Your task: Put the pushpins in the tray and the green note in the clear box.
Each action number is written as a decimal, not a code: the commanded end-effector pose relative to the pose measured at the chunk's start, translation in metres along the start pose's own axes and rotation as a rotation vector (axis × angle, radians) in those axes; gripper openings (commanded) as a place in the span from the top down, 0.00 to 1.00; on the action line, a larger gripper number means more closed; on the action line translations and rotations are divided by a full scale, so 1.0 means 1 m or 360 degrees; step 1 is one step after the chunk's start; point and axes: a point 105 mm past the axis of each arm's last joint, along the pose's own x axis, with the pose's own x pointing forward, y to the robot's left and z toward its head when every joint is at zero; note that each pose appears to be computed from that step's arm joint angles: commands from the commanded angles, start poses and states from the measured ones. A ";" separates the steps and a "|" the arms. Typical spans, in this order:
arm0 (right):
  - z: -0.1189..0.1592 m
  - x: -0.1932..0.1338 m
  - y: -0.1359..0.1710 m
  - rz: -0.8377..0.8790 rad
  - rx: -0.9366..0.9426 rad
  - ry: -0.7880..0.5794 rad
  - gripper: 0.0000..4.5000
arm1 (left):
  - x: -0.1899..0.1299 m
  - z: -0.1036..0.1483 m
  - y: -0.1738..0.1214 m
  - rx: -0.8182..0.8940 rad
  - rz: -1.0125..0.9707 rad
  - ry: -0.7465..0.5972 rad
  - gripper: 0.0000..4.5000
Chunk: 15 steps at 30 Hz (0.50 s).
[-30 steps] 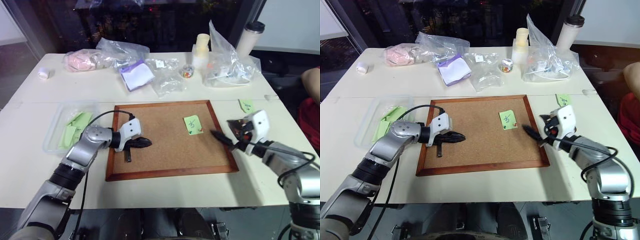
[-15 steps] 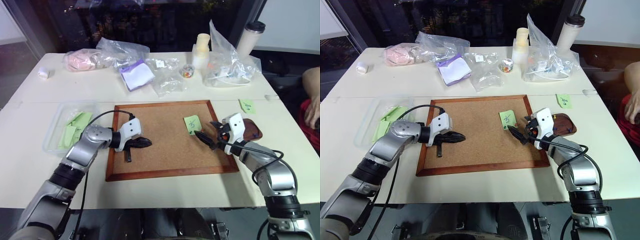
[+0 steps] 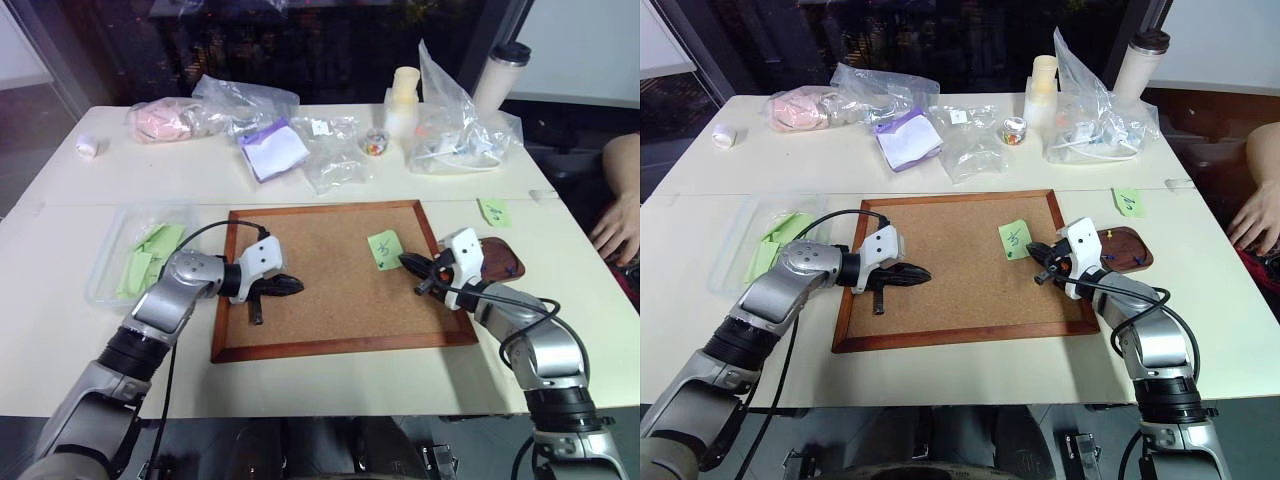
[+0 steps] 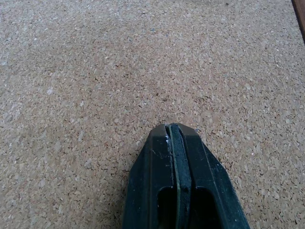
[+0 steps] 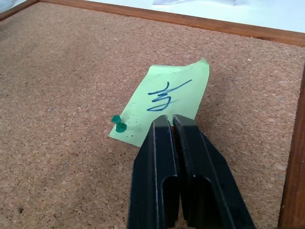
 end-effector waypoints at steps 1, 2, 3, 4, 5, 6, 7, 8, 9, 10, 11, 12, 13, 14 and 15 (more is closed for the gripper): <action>0.012 -0.004 -0.004 -0.0032 -0.0042 -0.0055 0.99 | -0.003 -0.017 0.004 -0.0056 0.0060 0.0103 1.00; 0.014 -0.004 -0.005 -0.0041 -0.0042 -0.0076 0.99 | -0.002 -0.017 0.004 -0.0056 0.0059 0.0103 1.00; 0.018 -0.005 -0.007 -0.0053 -0.0043 -0.0108 0.99 | -0.002 -0.017 0.004 -0.0055 0.0056 0.0105 1.00; 0.024 -0.006 -0.008 -0.0063 -0.0038 -0.0153 0.99 | -0.002 -0.018 0.003 -0.0053 0.0051 0.0114 1.00; 0.032 -0.008 -0.008 -0.0073 -0.0027 -0.0211 0.99 | -0.002 -0.021 0.003 -0.0044 0.0044 0.0138 1.00; 0.037 -0.009 -0.009 -0.0077 -0.0016 -0.0253 0.99 | -0.002 -0.024 0.002 -0.0035 0.0038 0.0164 1.00; 0.042 -0.012 -0.009 -0.0085 -0.0011 -0.0286 0.99 | -0.003 -0.029 0.000 -0.0007 0.0026 0.0220 1.00; 0.046 -0.014 -0.010 -0.0093 -0.0007 -0.0306 0.99 | -0.004 -0.035 -0.001 0.0022 0.0014 0.0274 1.00; 0.048 -0.016 -0.010 -0.0098 -0.0006 -0.0318 0.99 | -0.005 -0.040 -0.002 0.0044 0.0004 0.0312 1.00; 0.051 -0.018 -0.010 -0.0103 -0.0004 -0.0329 0.99 | -0.006 -0.042 -0.002 0.0050 0.0001 0.0331 1.00; 0.052 -0.020 -0.010 -0.0107 -0.0002 -0.0338 0.99 | -0.006 -0.043 -0.002 0.0046 0.0002 0.0327 1.00; 0.054 -0.022 -0.010 -0.0111 -0.0001 -0.0345 0.99 | -0.006 -0.042 -0.002 0.0041 0.0003 0.0320 1.00; 0.055 -0.024 -0.010 -0.0113 0.0000 -0.0349 0.99 | -0.006 -0.042 -0.002 0.0040 0.0003 0.0316 1.00; 0.057 -0.026 -0.010 -0.0118 -0.0002 -0.0352 0.99 | -0.005 -0.042 -0.002 0.0041 0.0001 0.0313 1.00; 0.058 -0.028 -0.011 -0.0127 -0.0004 -0.0355 0.99 | -0.005 -0.041 -0.002 0.0042 0.0001 0.0308 1.00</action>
